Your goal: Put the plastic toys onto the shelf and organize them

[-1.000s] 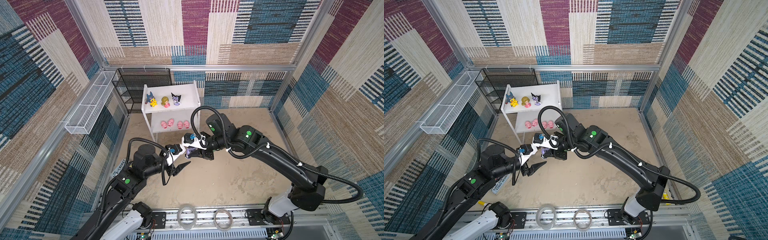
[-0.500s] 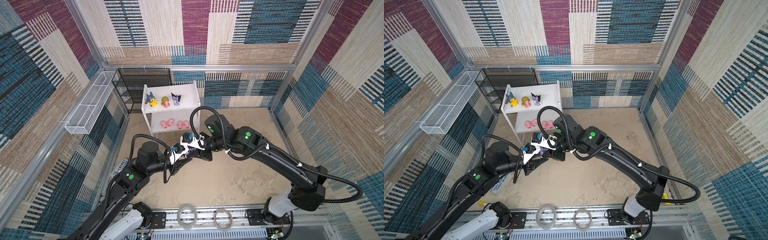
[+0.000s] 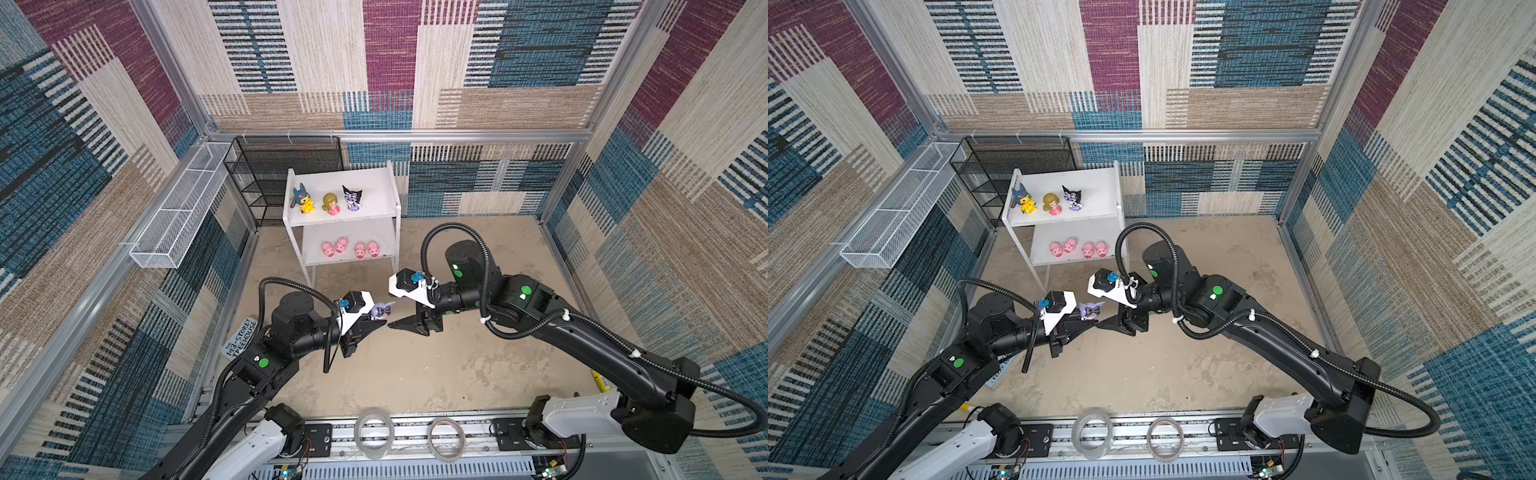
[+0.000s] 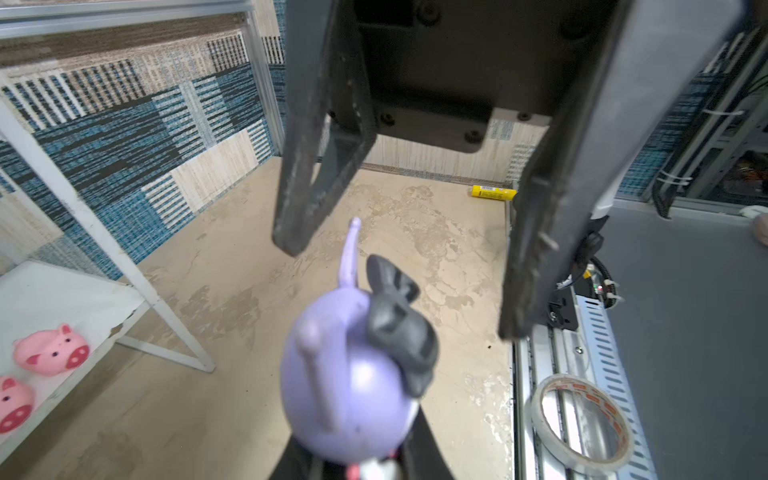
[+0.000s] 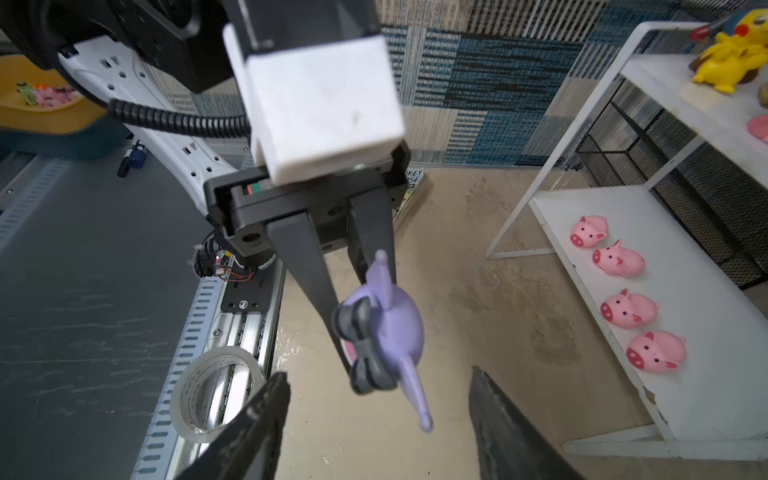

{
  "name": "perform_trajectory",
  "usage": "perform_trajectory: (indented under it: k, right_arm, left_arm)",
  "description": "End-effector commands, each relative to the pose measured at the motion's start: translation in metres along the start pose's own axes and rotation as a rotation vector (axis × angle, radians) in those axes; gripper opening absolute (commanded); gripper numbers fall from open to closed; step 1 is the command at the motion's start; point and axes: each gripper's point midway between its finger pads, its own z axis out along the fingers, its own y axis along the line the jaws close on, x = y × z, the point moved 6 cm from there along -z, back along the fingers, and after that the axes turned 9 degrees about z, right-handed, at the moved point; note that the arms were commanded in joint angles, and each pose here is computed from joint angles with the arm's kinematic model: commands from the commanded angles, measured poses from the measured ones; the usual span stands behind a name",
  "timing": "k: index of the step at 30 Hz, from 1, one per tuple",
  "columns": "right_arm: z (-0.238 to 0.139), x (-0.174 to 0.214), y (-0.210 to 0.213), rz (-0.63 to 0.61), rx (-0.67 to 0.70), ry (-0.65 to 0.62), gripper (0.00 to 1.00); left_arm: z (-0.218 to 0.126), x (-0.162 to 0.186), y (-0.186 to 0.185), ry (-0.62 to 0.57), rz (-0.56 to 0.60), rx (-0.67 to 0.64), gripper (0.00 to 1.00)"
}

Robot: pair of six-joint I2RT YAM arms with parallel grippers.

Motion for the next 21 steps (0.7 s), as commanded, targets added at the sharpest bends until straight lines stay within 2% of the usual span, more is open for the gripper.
perform_trajectory:
  k: [1,5,11,16,21]
  right_arm:
    - [-0.008,-0.025,0.009,-0.029,-0.096,-0.197,0.75]
    - [-0.004,-0.021,0.012,-0.004,-0.154,-0.245,0.79]
    - [0.002,-0.018,0.011,0.021,-0.184,-0.277,0.80]
    - [0.008,-0.018,0.011,0.042,-0.222,-0.291,0.78]
    - [0.014,-0.014,0.010,0.060,-0.250,-0.289,0.72]
  left_arm:
    - [-0.003,-0.017,-0.006,-0.139,-0.002,0.055,0.00]
    - [-0.003,-0.017,-0.012,-0.191,-0.013,0.090,0.00]
    - [-0.003,-0.018,-0.011,-0.224,-0.019,0.084,0.00]
    - [-0.004,-0.020,-0.009,-0.253,-0.025,0.056,0.00]
    - [-0.004,-0.021,-0.007,-0.281,-0.028,0.045,0.00]
